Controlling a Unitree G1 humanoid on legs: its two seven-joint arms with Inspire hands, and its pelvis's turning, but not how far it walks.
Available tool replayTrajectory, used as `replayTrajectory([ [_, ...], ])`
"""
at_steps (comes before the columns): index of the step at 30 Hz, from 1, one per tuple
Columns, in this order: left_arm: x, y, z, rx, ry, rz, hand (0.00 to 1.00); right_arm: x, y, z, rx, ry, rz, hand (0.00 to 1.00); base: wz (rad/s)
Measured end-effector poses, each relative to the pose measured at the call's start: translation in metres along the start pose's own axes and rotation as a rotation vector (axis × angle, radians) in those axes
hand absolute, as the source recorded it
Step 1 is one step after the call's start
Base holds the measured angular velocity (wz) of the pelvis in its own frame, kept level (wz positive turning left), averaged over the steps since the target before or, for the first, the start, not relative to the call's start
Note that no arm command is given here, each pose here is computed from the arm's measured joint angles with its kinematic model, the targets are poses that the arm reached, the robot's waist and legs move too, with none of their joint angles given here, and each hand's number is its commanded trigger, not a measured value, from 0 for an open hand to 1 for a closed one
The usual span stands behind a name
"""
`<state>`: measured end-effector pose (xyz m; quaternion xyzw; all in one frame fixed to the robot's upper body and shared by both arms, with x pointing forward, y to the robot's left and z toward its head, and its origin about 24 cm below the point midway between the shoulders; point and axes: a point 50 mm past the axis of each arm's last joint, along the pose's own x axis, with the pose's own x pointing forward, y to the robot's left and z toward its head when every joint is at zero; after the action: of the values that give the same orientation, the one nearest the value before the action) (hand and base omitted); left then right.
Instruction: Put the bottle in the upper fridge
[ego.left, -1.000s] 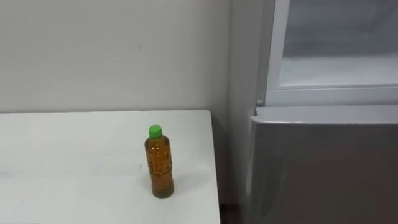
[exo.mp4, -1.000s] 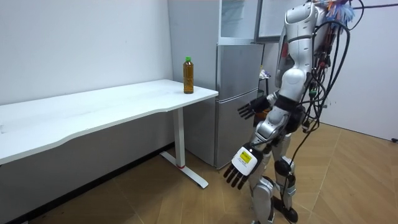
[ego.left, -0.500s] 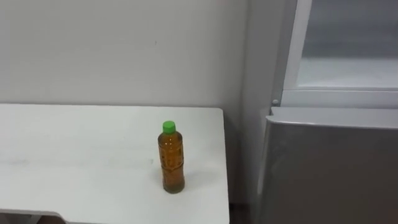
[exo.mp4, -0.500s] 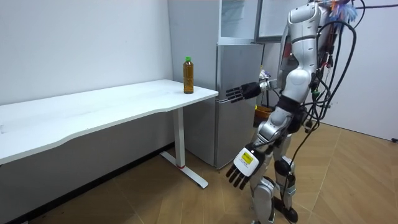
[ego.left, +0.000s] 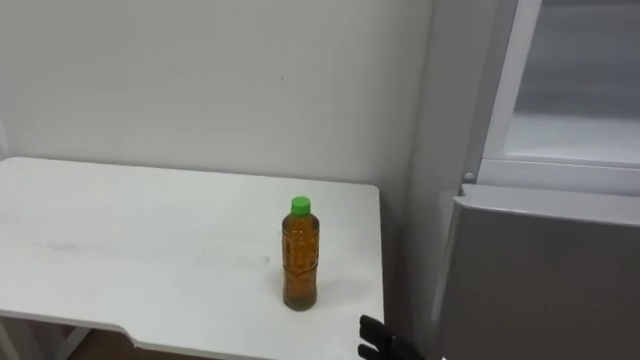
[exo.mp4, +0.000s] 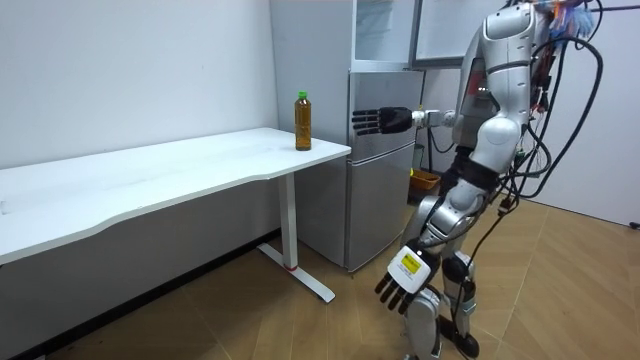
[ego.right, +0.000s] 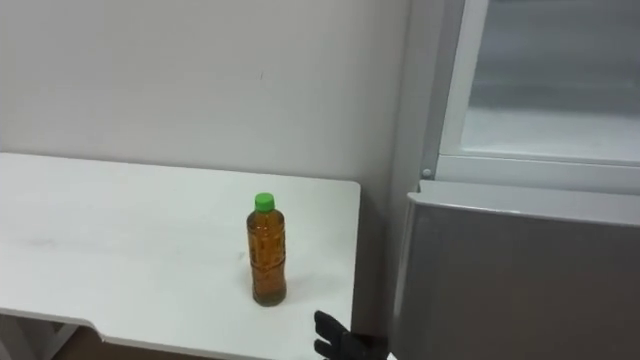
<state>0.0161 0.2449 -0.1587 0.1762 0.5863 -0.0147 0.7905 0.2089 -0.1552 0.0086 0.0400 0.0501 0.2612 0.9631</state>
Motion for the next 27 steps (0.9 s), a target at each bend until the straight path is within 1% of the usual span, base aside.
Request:
replayTrajectory([
  [3, 0.000, 0.000, 0.001, 0.026, 0.000, -0.005, 0.00, 0.002, -0.002, 0.003, -0.003, -0.010, 0.008, 0.00, 0.01],
  [7, 0.000, 0.000, 0.000, 0.025, 0.001, -0.008, 0.00, 0.013, -0.008, 0.019, 0.009, -0.077, 0.008, 0.00, 0.00],
  [11, 0.000, 0.003, -0.002, 0.025, 0.006, -0.005, 0.00, 0.018, -0.009, 0.024, -0.003, -0.096, 0.013, 0.00, 0.05],
  [20, 0.000, 0.004, -0.002, 0.026, 0.018, -0.004, 0.00, 0.018, -0.015, 0.022, -0.005, -0.079, -0.064, 0.00, 0.02],
  [27, 0.000, 0.002, -0.005, 0.032, 0.041, -0.016, 0.00, 0.029, -0.024, 0.022, -0.010, -0.065, -0.101, 0.00, 0.03],
])
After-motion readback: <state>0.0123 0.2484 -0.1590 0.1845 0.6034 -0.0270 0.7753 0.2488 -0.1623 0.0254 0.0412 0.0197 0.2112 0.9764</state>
